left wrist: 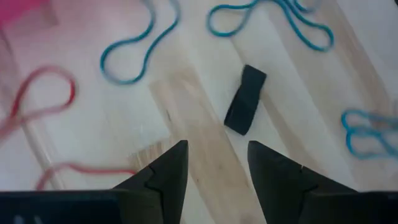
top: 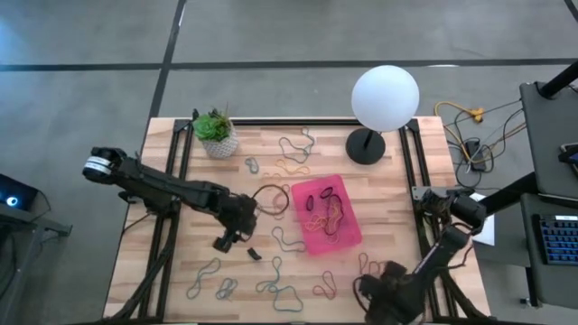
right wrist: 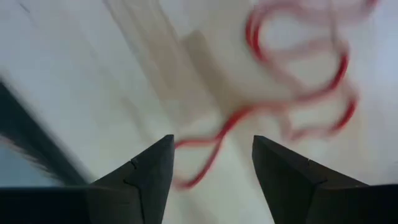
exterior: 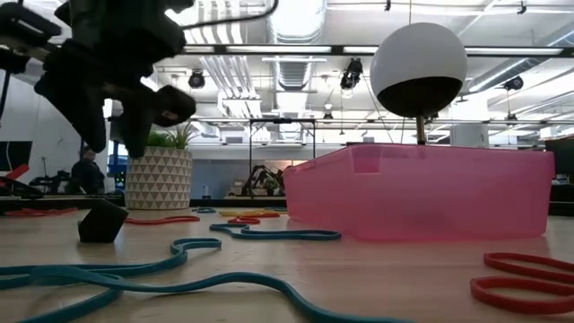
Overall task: Pick and place rubber bands into bin
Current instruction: Put the red rubber band into the pink bin
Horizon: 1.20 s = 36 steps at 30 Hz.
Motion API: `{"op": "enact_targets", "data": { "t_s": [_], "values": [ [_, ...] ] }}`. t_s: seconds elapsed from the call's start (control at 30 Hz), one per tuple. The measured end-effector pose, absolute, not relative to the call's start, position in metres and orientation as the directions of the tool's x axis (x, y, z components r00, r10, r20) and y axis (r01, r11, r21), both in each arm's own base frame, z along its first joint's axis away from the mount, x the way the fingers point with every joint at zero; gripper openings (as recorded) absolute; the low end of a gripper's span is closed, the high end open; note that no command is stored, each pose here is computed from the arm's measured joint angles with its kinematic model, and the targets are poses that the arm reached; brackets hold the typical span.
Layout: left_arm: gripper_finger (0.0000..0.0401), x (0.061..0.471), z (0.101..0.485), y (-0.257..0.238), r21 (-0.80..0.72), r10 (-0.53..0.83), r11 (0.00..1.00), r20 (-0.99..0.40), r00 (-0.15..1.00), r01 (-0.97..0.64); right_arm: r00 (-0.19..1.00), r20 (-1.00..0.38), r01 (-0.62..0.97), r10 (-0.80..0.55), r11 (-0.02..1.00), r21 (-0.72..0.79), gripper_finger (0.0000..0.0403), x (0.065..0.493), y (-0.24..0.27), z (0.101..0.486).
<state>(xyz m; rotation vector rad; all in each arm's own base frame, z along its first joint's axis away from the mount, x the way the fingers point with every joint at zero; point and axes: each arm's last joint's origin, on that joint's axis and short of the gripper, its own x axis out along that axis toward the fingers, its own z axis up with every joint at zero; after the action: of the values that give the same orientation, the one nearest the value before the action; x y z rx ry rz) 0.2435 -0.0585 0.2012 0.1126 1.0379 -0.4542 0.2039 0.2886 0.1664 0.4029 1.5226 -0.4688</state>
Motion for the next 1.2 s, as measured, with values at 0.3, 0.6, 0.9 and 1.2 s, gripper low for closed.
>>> {"op": "enact_targets", "data": {
  "t_s": [0.3,0.6,0.9,1.2],
  "values": [
    [0.015,0.25,0.203,-0.049,-0.262,-0.288,0.957,-0.838,0.464,0.123,0.096,-0.994,0.907,-0.046,0.417,0.068,0.0203,0.191,0.285,0.181],
    [0.015,0.241,0.19,-0.025,-0.402,-0.369,0.915,-0.829,0.42,0.011,0.098,-0.995,0.965,0.029,0.243,0.102,0.0203,0.204,0.234,0.189],
    [0.015,0.231,0.206,-0.025,-0.412,-0.397,0.908,-0.79,0.467,0.075,0.231,-0.957,0.225,0.173,0.948,0.226,0.0203,0.227,0.239,0.182],
    [0.015,0.209,0.226,-0.022,-0.351,-0.323,0.935,-0.772,0.547,0.057,0.115,-0.993,0.232,0.012,0.972,0.039,0.0203,0.221,0.231,0.162]
  ]
}}
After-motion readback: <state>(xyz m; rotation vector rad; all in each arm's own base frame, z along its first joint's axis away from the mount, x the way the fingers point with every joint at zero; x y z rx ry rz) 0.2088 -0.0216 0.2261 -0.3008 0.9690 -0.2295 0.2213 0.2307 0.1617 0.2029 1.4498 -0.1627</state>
